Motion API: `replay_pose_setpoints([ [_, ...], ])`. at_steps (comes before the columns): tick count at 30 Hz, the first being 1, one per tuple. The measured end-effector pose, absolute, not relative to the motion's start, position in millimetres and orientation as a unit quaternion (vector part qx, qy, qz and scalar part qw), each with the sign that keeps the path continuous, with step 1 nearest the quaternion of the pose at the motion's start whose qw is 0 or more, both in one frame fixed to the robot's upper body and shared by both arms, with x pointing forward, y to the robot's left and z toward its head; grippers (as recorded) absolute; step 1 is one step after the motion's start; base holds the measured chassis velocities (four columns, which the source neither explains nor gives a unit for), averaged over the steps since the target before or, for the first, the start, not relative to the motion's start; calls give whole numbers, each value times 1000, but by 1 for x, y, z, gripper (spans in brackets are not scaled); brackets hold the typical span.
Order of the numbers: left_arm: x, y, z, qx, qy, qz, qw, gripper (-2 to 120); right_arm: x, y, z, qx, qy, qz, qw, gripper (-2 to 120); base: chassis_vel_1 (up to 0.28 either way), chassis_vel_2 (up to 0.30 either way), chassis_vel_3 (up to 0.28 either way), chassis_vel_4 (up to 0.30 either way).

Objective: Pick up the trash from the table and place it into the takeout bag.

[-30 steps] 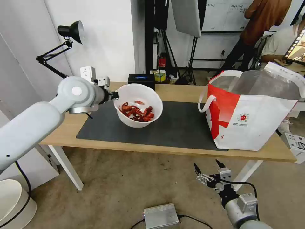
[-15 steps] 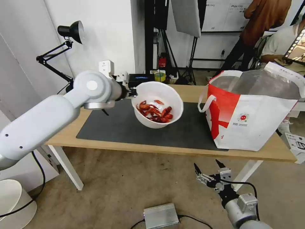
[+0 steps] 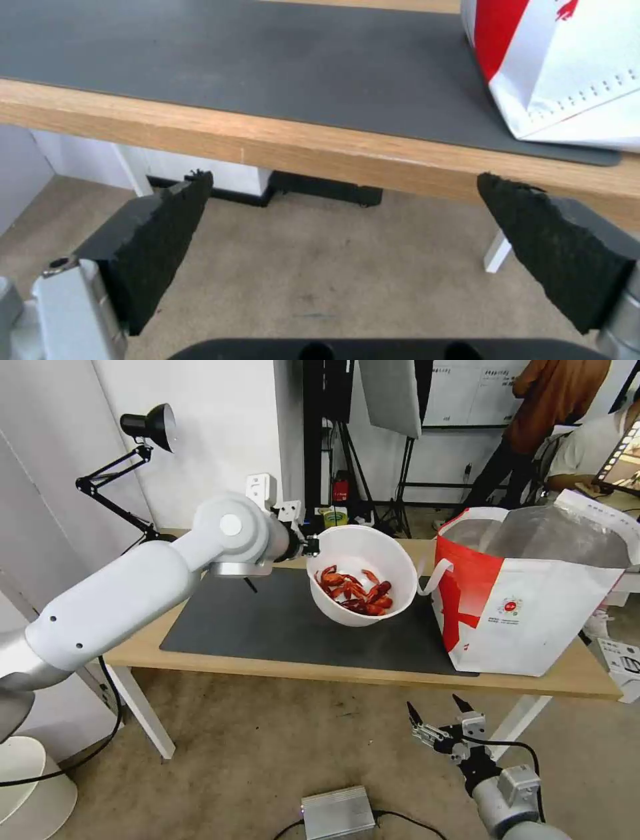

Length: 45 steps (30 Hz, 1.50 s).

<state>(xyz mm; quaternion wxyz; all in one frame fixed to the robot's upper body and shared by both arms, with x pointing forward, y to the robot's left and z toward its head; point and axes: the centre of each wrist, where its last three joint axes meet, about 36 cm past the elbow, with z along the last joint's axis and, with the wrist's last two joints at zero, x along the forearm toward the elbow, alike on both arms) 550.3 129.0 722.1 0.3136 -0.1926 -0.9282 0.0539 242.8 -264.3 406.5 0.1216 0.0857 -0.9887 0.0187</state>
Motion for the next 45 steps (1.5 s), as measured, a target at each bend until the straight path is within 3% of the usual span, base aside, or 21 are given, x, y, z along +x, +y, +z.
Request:
replay_pose_setpoints([
  [16, 555, 113, 735, -207, -927, 55, 309, 0, 243, -264, 406, 86, -989, 19, 122, 100, 0, 0, 0, 0],
  [45, 588, 93, 825, -214, -941, 59, 255, 0, 243, -264, 406, 86, -989, 19, 122, 100, 0, 0, 0, 0],
])
